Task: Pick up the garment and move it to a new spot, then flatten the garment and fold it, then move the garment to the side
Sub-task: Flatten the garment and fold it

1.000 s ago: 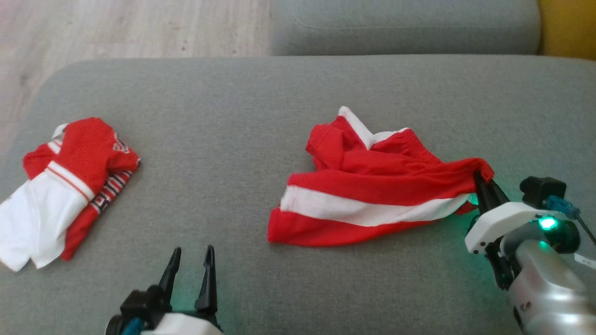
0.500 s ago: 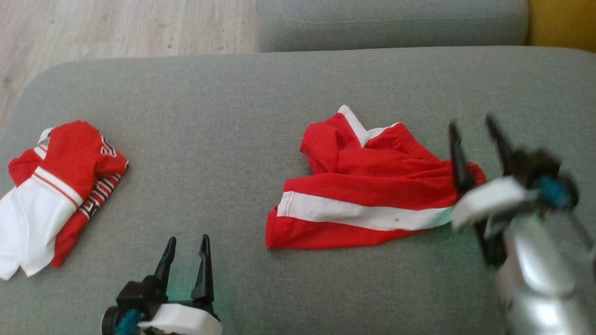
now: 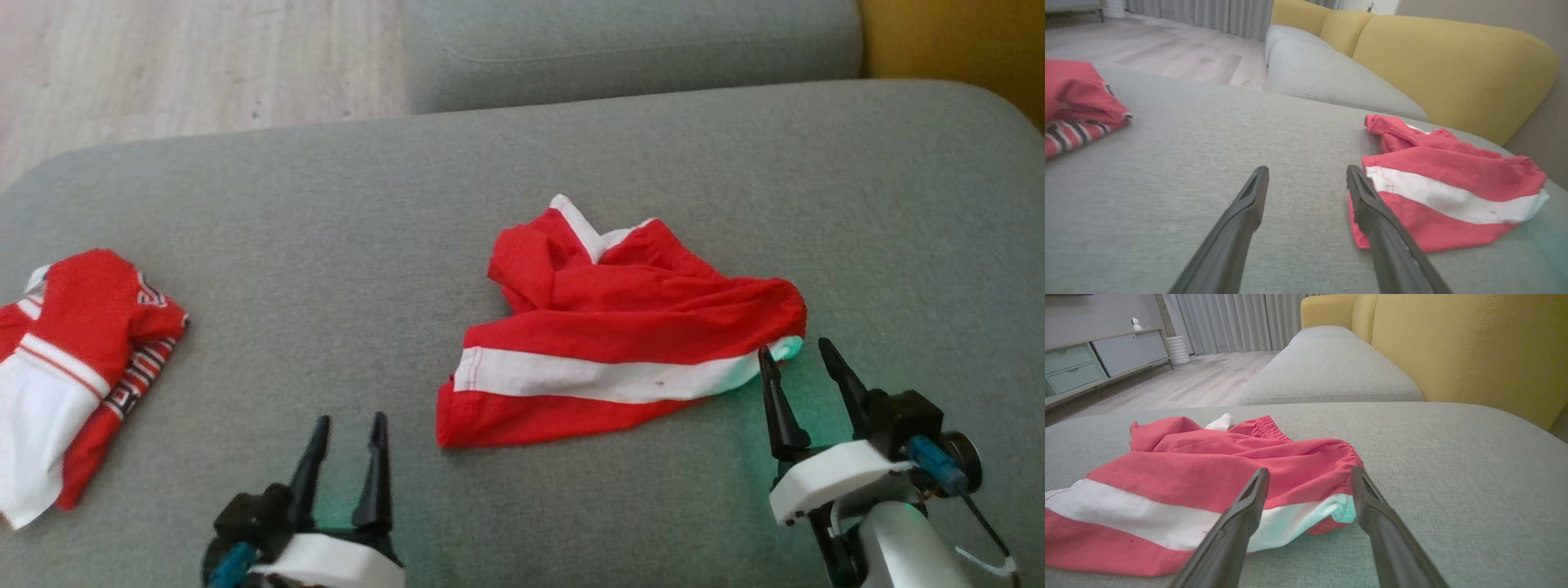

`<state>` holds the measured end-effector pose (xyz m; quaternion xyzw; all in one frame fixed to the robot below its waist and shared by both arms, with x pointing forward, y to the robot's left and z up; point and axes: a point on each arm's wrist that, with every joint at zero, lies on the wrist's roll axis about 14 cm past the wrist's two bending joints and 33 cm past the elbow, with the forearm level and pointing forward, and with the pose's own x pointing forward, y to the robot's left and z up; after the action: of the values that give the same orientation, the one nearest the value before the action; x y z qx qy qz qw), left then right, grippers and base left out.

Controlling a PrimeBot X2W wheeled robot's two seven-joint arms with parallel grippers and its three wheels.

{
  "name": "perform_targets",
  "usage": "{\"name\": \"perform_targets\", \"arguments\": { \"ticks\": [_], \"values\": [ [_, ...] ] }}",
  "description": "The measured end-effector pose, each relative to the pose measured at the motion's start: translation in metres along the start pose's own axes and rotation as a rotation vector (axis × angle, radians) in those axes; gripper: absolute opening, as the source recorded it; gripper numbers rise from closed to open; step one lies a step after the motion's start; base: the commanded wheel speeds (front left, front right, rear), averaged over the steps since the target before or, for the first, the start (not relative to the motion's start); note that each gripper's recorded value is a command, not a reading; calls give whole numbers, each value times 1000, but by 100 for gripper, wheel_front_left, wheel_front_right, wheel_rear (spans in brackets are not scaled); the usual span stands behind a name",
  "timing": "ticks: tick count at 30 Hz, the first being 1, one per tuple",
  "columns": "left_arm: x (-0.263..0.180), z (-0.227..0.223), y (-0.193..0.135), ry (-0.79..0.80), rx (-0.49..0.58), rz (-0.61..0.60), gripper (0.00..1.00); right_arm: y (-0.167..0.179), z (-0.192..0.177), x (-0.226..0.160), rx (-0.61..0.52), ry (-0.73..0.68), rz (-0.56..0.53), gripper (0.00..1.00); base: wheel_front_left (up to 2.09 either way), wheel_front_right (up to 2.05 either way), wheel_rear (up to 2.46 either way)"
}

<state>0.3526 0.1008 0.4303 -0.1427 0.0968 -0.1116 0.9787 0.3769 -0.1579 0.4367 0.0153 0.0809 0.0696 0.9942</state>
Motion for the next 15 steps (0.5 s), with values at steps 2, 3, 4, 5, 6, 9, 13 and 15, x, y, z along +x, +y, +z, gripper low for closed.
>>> {"name": "perform_targets", "arguments": {
  "ticks": [2,3,4,5,6,9,13,15],
  "values": [
    [4,-7,-11,23,-60,-37,100,-2,-2,-1,4,5,-6,100,0,0,0],
    [7,-13,-19,45,-86,-59,100,-3,-4,-2,6,9,-9,100,0,0,0],
    [11,-18,-26,64,-103,-85,100,-3,-6,-2,7,15,-10,100,0,0,0],
    [16,-21,-32,79,-116,-103,100,-3,-7,-2,10,20,-11,100,0,0,0],
    [22,-22,-41,91,-132,-127,100,-3,-9,-3,15,25,-12,100,0,0,0],
    [41,-21,-67,114,-170,-207,100,-5,-16,-5,21,45,-22,100,0,0,0],
    [56,-32,-89,183,-208,-272,100,-13,-23,-7,32,65,-47,100,0,0,0],
    [58,-44,-87,232,-225,-266,100,-17,-22,-6,32,63,-58,100,0,0,0]
  ]
}}
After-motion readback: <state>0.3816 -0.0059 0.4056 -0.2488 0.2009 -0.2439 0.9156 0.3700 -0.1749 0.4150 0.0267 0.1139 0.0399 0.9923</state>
